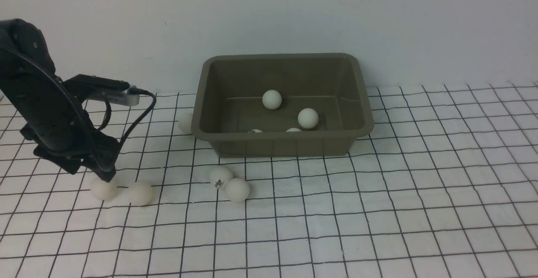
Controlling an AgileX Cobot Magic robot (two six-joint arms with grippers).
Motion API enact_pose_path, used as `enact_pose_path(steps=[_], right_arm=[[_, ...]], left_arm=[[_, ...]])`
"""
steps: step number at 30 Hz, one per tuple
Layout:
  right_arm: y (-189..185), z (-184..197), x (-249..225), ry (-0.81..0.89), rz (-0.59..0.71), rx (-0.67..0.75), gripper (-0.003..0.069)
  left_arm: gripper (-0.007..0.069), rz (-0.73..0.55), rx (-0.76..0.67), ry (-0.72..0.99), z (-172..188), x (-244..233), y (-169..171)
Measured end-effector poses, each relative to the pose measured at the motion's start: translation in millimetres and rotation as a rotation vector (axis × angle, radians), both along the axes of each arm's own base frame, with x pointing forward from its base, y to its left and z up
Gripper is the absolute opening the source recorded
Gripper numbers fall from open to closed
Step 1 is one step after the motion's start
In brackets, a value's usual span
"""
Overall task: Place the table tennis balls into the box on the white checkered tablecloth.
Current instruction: 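Reach for and grasp a ping pong ball on the table beside the basket, then drop the ball into the bin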
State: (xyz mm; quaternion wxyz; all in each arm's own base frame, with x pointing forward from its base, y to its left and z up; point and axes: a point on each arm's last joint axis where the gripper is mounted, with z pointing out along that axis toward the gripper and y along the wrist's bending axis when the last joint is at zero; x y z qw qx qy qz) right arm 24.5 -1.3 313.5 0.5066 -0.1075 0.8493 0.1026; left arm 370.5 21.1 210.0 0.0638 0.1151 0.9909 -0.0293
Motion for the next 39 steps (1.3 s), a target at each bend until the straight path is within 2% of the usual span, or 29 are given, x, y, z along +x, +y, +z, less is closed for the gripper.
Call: enact_pose_path(steps=[7, 20, 23, 26, 28, 32, 34, 35, 36, 38, 39], right_arm=[[0, 0, 0, 0.000, 0.001, 0.001, -0.0018], [1, 0, -1, 0.007, 0.009, 0.015, -0.0018], [2, 0, -1, 0.008, 0.011, 0.018, -0.0018], [2, 0, -1, 0.008, 0.011, 0.018, -0.0018], [2, 0, -1, 0.008, 0.011, 0.018, -0.0018], [2, 0, -1, 0.008, 0.011, 0.018, -0.0018], [2, 0, -1, 0.008, 0.011, 0.018, -0.0018], [2, 0, -1, 0.008, 0.011, 0.018, -0.0018], [2, 0, -1, 0.009, 0.010, 0.019, -0.0018], [2, 0, -1, 0.008, 0.010, 0.019, -0.0018], [2, 0, -1, 0.008, 0.010, 0.019, -0.0018]], left_arm=[[0.0503, 0.004, -0.003, 0.067, -40, 11, 1], [0.0497, 0.004, 0.012, 0.050, -63, 20, 3], [0.0437, 0.013, 0.029, 0.051, -68, 22, 5], [0.0344, 0.041, 0.038, 0.031, -69, 24, 6], [0.0345, 0.054, 0.044, 0.015, -67, 25, 7], [0.0345, 0.068, 0.057, -0.030, -42, 29, 8], [0.0345, 0.075, 0.043, -0.097, -6, 34, 7], [0.0345, 0.075, 0.040, -0.104, -2, 35, 6], [0.0345, 0.071, -0.005, -0.194, 39, 38, -4], [0.0345, 0.022, -0.060, -0.291, 73, 43, -25], [0.0345, 0.008, -0.065, -0.308, 79, 43, -29]])
